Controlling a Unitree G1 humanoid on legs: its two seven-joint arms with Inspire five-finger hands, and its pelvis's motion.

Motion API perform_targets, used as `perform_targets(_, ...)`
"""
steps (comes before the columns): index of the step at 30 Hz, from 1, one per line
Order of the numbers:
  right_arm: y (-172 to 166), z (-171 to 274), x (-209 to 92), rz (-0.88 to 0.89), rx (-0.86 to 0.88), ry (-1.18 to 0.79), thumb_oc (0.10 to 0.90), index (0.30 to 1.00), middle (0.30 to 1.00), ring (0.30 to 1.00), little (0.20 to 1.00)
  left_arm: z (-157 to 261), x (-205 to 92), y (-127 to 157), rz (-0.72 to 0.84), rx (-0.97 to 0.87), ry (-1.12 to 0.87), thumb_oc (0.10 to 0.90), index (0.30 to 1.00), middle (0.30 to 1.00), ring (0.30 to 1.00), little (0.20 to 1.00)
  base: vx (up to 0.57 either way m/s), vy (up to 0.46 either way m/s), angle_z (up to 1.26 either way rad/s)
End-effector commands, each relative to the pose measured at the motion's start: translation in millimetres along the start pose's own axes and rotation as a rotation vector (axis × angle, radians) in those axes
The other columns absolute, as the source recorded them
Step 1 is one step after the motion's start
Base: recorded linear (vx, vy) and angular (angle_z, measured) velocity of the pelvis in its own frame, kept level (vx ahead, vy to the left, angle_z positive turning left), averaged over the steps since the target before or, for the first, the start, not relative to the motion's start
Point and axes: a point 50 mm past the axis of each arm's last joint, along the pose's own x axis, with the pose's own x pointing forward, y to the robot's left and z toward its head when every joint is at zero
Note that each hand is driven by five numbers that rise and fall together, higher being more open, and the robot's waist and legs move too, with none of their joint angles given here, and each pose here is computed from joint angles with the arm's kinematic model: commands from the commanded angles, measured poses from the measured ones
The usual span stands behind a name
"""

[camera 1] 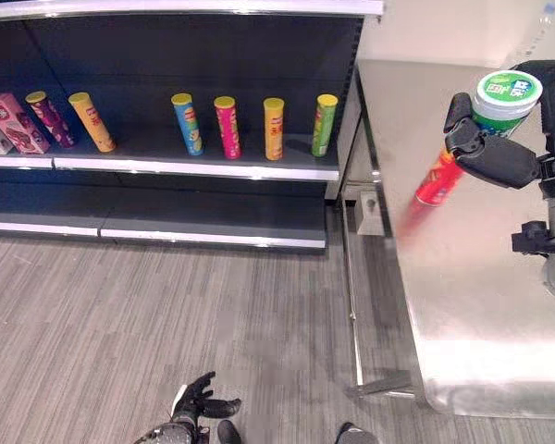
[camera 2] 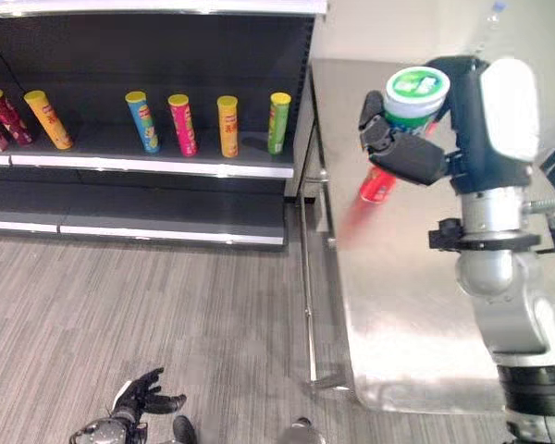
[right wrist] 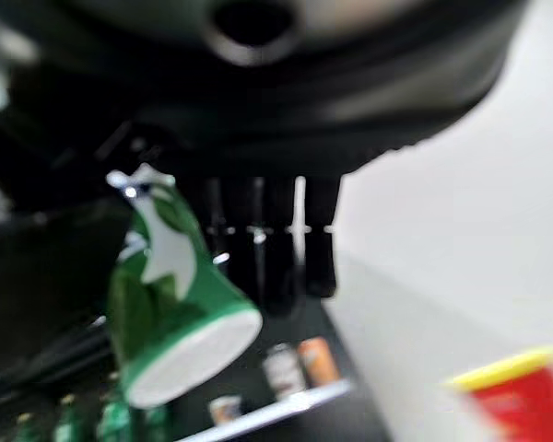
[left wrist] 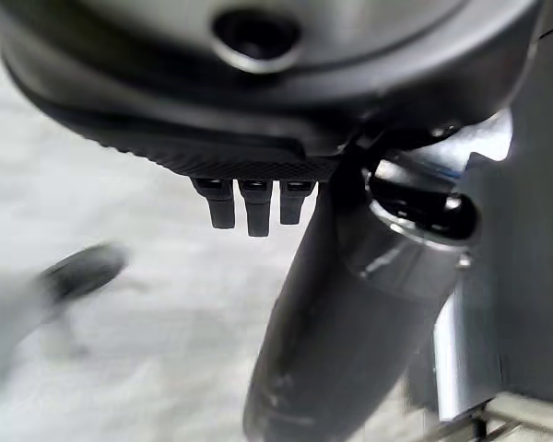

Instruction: Put the goods on the table back onto the shelves and tidy them up.

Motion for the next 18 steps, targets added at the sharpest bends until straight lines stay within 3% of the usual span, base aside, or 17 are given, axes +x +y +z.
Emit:
perform_targets(1,-65,34,41,-0.253,-0.051,-0.213,0.400,0.300,0.300,0.300,0.300,29,4,9,0.033,-0.019,-0.137,0.800,0.900,0.900,0.900,0.900,0.22,0.055,-0.30)
perform_targets(6,-76,29,44,-0.220,-0.110,-0.197,0.400,0.300,0.300,0.300,0.300,22,4,3,0.005,-0.009,-0.110,0.800,0.900,0.900,0.900,0.900,0.14,-0.004,0.14)
perform_targets(9,-82,24,42,-0.194,-0.154,-0.183,0.400,0.300,0.300,0.300,0.300,18,3,-7,-0.020,-0.010,-0.102,0.800,0.900,0.900,0.900,0.900,0.19,-0.012,1.02)
perform_targets(18,-97,23,47,-0.191,-0.185,-0.183,0.400,0.300,0.300,0.300,0.300,22,4,-16,-0.047,-0.023,-0.106,0.800,0.900,0.900,0.900,0.900,0.12,-0.146,0.43)
